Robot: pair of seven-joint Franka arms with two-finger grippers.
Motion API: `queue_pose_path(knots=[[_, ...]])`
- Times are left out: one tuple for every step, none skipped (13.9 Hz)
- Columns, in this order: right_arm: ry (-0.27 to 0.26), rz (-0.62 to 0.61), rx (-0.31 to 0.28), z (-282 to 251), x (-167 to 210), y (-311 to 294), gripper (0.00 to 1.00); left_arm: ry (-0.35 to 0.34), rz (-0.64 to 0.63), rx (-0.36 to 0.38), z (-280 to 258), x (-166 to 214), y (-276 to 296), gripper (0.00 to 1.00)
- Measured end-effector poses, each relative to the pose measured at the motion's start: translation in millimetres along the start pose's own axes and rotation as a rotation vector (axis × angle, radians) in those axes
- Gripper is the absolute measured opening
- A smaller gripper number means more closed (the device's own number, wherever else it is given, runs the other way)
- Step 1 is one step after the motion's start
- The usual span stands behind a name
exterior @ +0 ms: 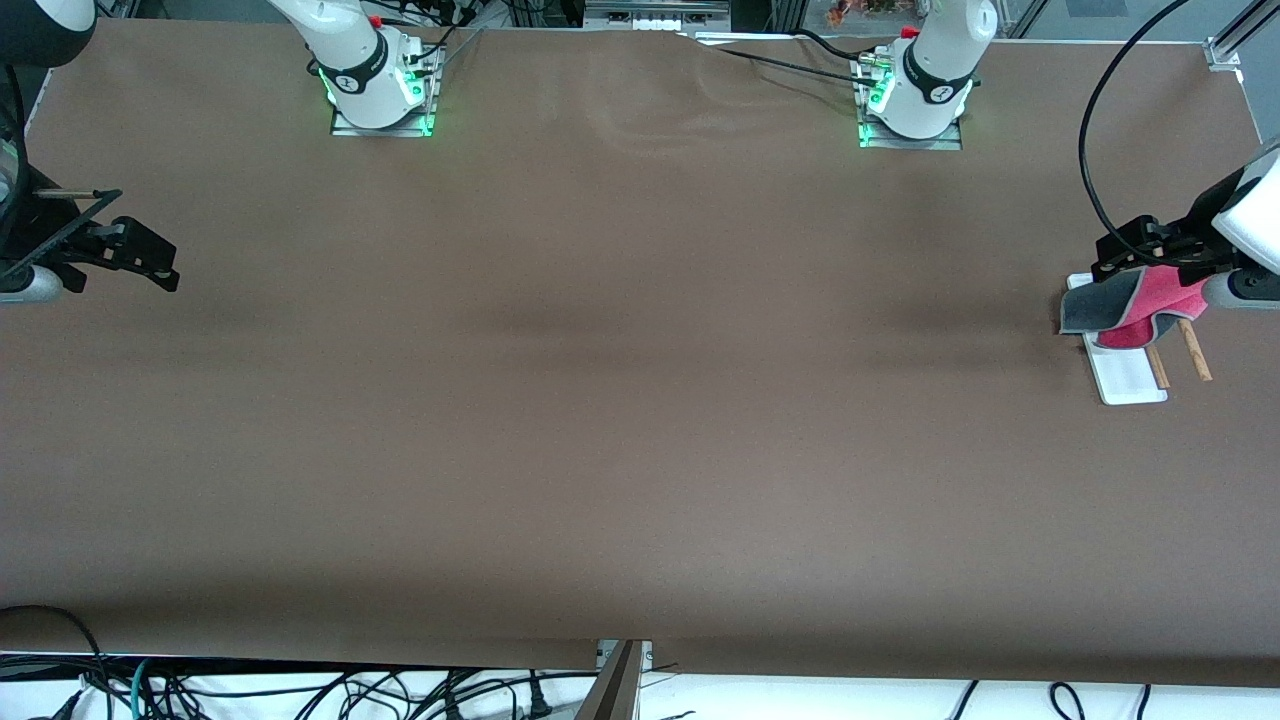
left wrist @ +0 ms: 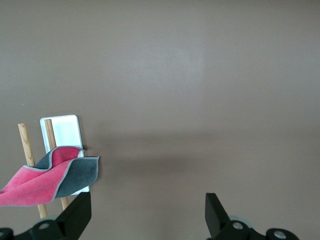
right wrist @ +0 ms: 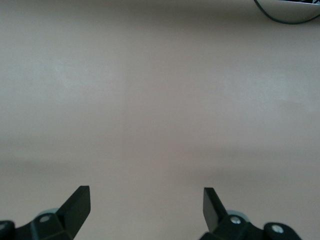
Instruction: Pass towel and hang on rack
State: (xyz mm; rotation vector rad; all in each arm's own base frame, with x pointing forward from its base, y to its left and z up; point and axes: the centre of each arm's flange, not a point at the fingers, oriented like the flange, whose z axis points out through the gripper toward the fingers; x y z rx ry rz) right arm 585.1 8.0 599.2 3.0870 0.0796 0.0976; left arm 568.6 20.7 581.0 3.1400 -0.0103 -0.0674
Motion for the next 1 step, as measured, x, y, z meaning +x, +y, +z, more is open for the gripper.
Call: queue_pose_path(knots=[[0.0,0.0,0.0,0.2,0.3,0.0,1.0,0.001,-0.001,0.0,-0.1,0.1,-0.2,1.0]])
